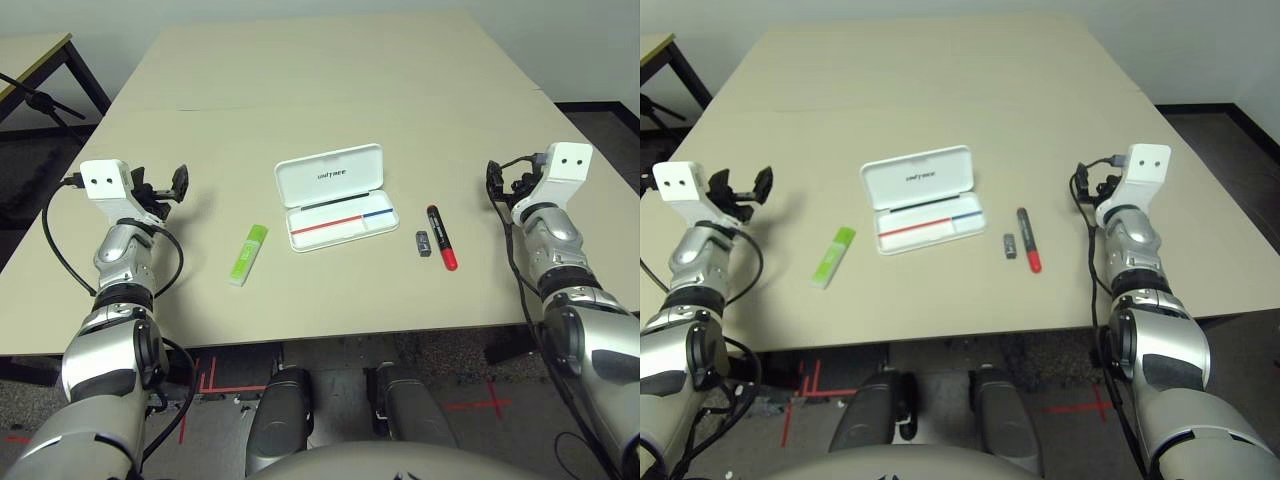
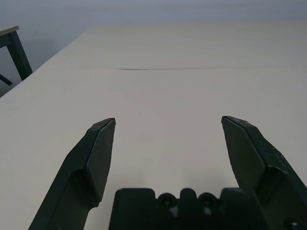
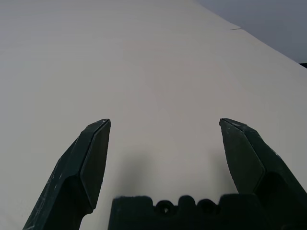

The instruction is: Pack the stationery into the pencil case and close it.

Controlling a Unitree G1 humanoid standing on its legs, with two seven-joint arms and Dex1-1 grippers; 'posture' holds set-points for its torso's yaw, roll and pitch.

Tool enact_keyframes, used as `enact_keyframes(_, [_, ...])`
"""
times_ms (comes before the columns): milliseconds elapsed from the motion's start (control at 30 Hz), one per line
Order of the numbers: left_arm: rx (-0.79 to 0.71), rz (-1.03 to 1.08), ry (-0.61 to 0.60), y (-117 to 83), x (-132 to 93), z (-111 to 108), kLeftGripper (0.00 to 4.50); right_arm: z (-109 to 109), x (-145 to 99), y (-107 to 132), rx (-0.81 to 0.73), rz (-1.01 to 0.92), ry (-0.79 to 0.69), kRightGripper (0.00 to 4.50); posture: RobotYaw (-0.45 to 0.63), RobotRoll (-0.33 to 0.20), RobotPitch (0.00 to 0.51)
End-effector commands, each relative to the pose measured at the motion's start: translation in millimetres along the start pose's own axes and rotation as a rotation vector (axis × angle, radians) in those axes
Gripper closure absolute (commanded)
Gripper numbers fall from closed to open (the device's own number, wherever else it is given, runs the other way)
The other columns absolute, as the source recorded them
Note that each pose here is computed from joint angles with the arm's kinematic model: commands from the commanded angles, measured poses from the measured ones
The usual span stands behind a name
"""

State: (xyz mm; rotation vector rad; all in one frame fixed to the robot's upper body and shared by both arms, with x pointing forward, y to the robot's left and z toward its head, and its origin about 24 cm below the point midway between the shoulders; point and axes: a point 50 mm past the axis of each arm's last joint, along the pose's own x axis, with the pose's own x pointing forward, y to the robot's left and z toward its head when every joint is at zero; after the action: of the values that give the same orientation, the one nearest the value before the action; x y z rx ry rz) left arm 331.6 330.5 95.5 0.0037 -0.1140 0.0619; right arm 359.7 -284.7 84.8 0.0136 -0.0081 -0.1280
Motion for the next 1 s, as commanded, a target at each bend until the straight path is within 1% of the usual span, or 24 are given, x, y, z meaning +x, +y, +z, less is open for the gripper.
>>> enact_keyframes(33, [0.002,0.002,-0.010,2,1,4,0.04,0,0,1,-0.003,0.004,0.002,0.00,-0.04,0.000,0.109])
enact_keyframes(233, [-0.001,-0.003,-0.003,2,0,2,0.04,-1,-3,-4,-0.008,-0.006,-0.003,0.00,-0.06,0.000,0.112])
enact_keyframes(367, [-0.012,0.012,-0.008,6,1,6,0.04,1,0,1,0.000,0.028,-0.008,0.00,-0.06,0.000,0.113])
enact_keyframes(433, [-0.007,0.011,-0.010,7,1,7,0.04,4,1,5,-0.004,0.087,-0.014,0.00,-0.05,0.000,0.110])
enact_keyframes(633, [0.004,-0.004,-0.020,10,1,11,0.04,8,-6,14,-0.052,0.396,0.015,0.00,-0.03,0.000,0.100])
enact_keyframes(800, [0.001,-0.038,-0.040,10,1,16,0.04,24,-19,11,-0.111,0.641,0.029,0.00,-0.03,0.000,0.085])
enact_keyframes(900, [-0.003,-0.121,-0.047,5,1,18,0.04,33,-31,11,-0.155,0.806,0.059,0.00,-0.04,0.000,0.083])
enact_keyframes(1000, [0.011,-0.237,-0.050,-2,-1,20,0.04,36,-44,10,-0.183,0.942,0.111,0.00,-0.03,0.000,0.087])
